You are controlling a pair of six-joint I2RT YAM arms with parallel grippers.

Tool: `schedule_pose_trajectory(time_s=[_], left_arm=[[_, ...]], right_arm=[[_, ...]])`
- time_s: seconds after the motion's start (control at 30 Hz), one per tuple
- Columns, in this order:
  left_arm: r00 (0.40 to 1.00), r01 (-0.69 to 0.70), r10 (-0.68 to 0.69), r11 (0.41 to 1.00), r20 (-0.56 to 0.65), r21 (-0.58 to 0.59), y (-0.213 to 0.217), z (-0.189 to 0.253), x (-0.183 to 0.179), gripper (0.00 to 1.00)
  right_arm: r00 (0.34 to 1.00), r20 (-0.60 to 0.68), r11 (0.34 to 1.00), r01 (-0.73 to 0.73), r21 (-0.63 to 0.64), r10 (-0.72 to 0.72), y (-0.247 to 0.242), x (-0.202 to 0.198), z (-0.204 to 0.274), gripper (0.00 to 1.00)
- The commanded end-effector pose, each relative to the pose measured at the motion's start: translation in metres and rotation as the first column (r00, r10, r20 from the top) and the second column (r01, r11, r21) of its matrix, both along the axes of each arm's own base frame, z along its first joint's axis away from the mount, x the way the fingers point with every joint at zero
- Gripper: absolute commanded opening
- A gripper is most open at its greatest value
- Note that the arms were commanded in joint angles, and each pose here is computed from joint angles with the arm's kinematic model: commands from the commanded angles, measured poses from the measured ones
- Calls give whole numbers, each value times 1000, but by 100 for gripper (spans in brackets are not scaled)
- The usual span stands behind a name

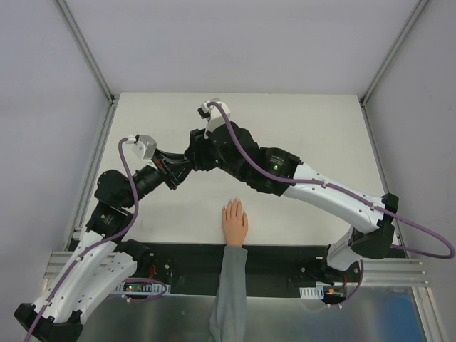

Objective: Paint the nails

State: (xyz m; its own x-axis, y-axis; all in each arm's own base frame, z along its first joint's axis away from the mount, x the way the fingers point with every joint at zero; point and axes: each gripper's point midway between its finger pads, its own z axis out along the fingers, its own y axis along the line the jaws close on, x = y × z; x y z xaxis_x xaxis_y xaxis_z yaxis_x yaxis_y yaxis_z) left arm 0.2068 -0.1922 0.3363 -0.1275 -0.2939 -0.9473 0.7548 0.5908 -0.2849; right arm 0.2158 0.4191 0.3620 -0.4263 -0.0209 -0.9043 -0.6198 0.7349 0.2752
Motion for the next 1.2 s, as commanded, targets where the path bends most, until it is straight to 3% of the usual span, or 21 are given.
schedule_pose_trajectory(time_s=[0.0,0.3,0.33,0.43,0.53,0.57,0.6,0.63,0.67,0.7,0.73,0.77,0.83,0.87,0.9,1.03,1.1,1.13,1.17], left_arm=[[997,0,4,999,72,-54,2,26,-5,0],[997,59,-53,994,64,-91,-4,31,-15,0],[995,76,-70,993,68,-92,-5,32,-17,0],[991,127,-122,987,61,-98,-10,33,-25,0],[972,227,-218,967,87,-114,-16,39,-45,0],[953,284,-266,951,144,-125,-18,50,-58,0],[936,336,-316,933,156,-127,-21,49,-66,0],[891,446,-426,885,154,-135,-26,50,-87,0],[857,503,-472,853,207,-138,-28,58,-97,0],[834,544,-515,827,197,-143,-30,56,-103,0],[810,586,-566,793,155,-166,-32,54,-109,0],[785,620,-608,768,121,-161,-36,47,-110,0],[763,646,-634,744,125,-169,-37,45,-114,0],[769,639,-627,750,124,-171,-37,44,-113,0],[780,625,-618,761,96,-175,-38,39,-109,0],[843,536,-526,836,108,-114,-34,33,-96,0],[876,479,-469,873,112,-88,-32,35,-87,0],[894,444,-439,895,94,-42,-30,25,-81,0],[904,420,-417,907,97,-22,-28,29,-79,0]], right_arm=[[997,54,998,49,46,-51,-5,11,26,42],[1000,10,996,7,93,-8,2,9,19,28],[1000,10,995,-3,103,2,2,8,21,20],[997,-14,991,-75,114,77,2,3,16,1],[965,0,955,-258,146,261,-13,5,3,0],[853,115,816,-521,251,509,-9,-32,36,0],[741,122,691,-663,289,660,-15,-54,15,0],[648,194,569,-749,340,736,-31,-63,25,0],[509,355,400,-852,338,784,-44,-84,53,0],[492,275,367,-840,399,826,-50,-86,49,0],[424,245,304,-861,409,872,-57,-93,48,0],[399,335,260,-883,390,853,-60,-93,58,0],[401,255,232,-830,507,880,-62,-89,56,0],[370,366,173,-865,471,854,-69,-93,70,0],[373,280,159,-805,571,885,-68,-88,67,0],[422,342,169,-801,574,840,-71,-81,77,1],[505,241,262,-731,630,829,-63,-67,66,13],[586,208,354,-695,625,783,-60,-56,63,27],[635,167,420,-662,620,754,-58,-49,55,30]])
